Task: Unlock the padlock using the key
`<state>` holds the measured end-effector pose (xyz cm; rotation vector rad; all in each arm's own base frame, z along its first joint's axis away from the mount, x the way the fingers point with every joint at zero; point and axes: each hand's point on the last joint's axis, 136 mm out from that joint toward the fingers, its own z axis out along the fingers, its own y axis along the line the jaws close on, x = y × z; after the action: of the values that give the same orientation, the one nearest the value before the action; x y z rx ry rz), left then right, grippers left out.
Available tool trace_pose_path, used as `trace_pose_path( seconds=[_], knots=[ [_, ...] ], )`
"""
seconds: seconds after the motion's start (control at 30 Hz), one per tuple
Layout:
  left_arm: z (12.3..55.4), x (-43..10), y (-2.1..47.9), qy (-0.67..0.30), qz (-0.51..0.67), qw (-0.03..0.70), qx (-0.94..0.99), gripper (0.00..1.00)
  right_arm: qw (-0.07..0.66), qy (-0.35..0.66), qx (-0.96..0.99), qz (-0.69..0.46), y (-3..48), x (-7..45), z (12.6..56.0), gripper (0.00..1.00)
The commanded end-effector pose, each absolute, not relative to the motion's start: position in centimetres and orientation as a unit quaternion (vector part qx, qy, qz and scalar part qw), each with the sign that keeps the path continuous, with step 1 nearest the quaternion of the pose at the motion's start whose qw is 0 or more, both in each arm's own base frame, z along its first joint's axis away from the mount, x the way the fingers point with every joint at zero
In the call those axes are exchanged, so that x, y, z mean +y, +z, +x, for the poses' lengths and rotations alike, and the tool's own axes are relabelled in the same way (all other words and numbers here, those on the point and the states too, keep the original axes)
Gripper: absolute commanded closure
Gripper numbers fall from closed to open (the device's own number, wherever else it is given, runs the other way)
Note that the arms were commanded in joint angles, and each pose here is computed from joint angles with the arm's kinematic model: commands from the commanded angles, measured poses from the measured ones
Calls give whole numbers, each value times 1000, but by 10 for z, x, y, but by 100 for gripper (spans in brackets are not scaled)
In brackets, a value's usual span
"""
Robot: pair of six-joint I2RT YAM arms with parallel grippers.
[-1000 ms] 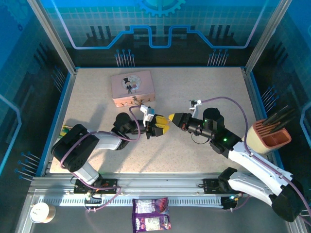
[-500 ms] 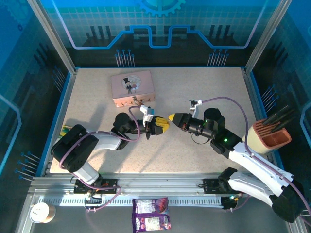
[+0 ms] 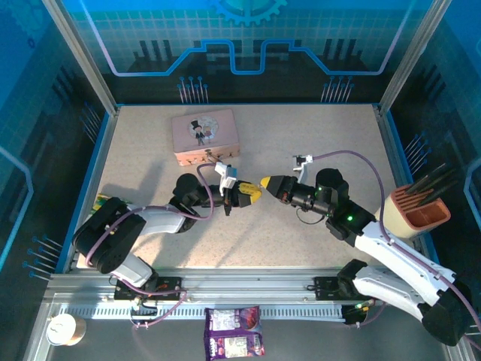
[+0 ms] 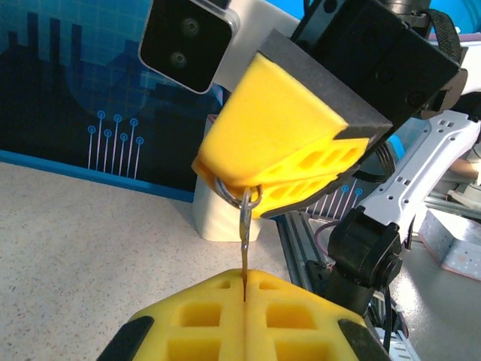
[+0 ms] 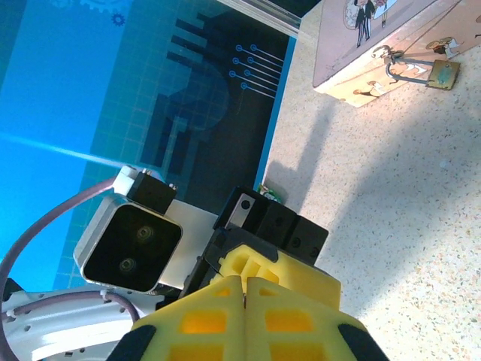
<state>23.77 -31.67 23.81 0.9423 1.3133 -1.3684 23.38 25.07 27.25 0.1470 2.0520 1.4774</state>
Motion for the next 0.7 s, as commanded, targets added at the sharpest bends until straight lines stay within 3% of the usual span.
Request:
trace_pose_path(
  seconds=[0.0, 0.03, 0.07, 0.17, 0.27, 0.43, 0.67],
  knots=[
    [253, -311, 243, -531, 379, 501, 570, 100, 335, 509, 792, 25, 269, 236, 232, 88],
    [257, -311, 239, -515, 378, 490, 593, 100, 355, 477, 804, 16, 263, 225, 235, 71],
    [262, -310, 233, -495, 381, 478, 617, 100, 373, 446, 814, 9, 258, 213, 239, 62],
    [273, -300, 214, -405, 398, 440, 696, 100, 434, 360, 826, -3, 241, 171, 254, 45],
    [281, -286, 199, -309, 419, 394, 757, 100, 491, 328, 807, -25, 234, 149, 261, 41],
    [275, -281, 182, -176, 507, 283, 795, 100, 576, 323, 740, -126, 238, 156, 253, 37],
    [253, -266, 199, -98, 596, 166, 779, 100, 571, 396, 693, -192, 224, 184, 237, 36]
  ],
)
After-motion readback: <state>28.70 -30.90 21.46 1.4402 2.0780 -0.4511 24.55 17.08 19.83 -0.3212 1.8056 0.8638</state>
